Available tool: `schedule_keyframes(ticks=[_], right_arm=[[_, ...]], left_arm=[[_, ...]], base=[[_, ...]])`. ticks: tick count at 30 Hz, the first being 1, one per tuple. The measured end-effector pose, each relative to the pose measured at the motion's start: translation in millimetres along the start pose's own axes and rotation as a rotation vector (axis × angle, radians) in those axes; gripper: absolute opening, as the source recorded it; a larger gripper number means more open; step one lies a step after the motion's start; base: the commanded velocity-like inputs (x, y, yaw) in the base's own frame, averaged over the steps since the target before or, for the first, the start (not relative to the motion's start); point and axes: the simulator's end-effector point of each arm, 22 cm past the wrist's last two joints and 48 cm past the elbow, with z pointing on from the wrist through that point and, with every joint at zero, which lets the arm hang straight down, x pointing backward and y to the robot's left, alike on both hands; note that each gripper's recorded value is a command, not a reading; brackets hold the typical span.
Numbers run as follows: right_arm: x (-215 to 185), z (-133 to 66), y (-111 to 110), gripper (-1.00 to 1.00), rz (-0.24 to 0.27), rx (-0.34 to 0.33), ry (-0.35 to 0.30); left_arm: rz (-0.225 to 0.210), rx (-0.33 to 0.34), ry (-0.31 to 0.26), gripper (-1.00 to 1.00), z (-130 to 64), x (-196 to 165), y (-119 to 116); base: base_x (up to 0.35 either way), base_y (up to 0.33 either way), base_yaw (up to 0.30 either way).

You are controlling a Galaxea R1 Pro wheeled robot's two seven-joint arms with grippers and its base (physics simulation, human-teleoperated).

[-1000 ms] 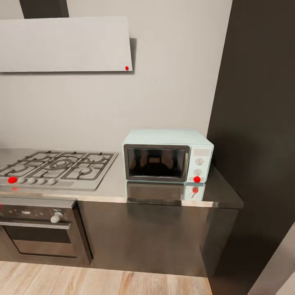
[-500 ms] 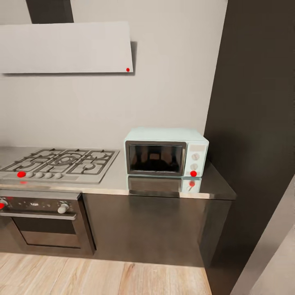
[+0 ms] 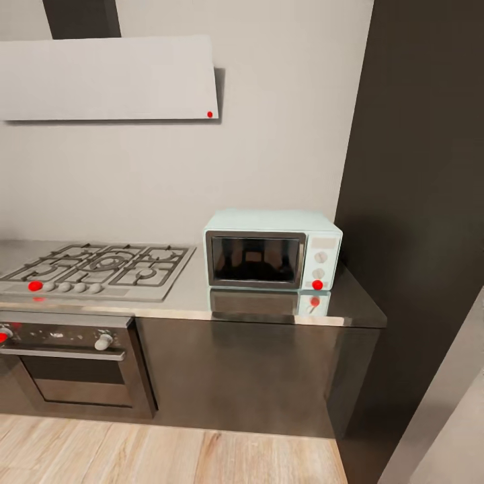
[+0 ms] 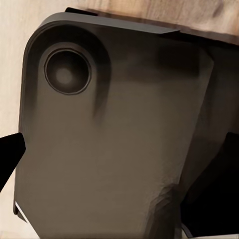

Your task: In the kitchen, take the popcorn bag from the countertop, put it into the microwave, and heat it until the popcorn is cooked so the cooked popcorn ends up inside the bag.

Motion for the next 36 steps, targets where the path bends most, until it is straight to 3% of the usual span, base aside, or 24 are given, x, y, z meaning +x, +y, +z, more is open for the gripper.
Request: schedule_keyframes(ticks=[5,7,12,15,21,22,23,26,30,36], right_arm=[[-56.9,3.8,13.3,1.00,-0.026,-0.012,-0.029],[-108.8,-1.7,17.5,1.00,-0.036,-0.008,-0.046],[-210.7,-37.0,7.7,1.00,-0.031,0.023,-0.127],[-266.5,-74.5,-0.2,1.00,-0.020,0.043,-0.175],[-386.3,-172.6,-2.7,1.00,0.016,0.048,-0.304],[-426.7,-201.2,7.1,1.00,0.026,0.027,-0.335],[-487.7,-245.0,10.4,1.00,0.028,0.021,-0.417],[-535.8,-285.3,14.7,1.00,0.029,0.014,-0.508],[-598.9,-359.2,23.4,1.00,0.033,0.000,-0.670],[-656.1,-453.2,22.7,1.00,0.035,0.002,-0.856]], left_arm=[[0.001,0.000,0.000,1.00,0.0,-0.2,0.3],[0.001,0.001,0.000,1.00,0.0,0.0,0.3],[0.001,0.001,0.000,1.00,0.0,-0.1,0.2],[0.001,0.001,0.001,1.00,0.0,0.1,0.0],[0.001,0.002,0.001,1.00,0.0,0.4,-0.4],[0.001,0.001,0.000,1.00,0.0,0.0,-0.3],[0.001,0.002,0.001,1.00,0.0,0.4,-0.7],[0.001,0.002,0.001,1.00,0.0,0.4,-0.9],[0.002,0.002,0.001,1.00,0.0,0.5,-0.9],[0.003,0.001,0.000,1.00,0.0,-0.3,0.1]], base=[[0.000,0.000,0.000],[0.000,0.000,0.000],[0.000,0.000,0.000],[0.000,0.000,0.000],[0.000,0.000,0.000],[0.000,0.000,0.000],[0.000,0.000,0.000],[0.000,0.000,0.000],[0.000,0.000,0.000],[0.000,0.000,0.000]])
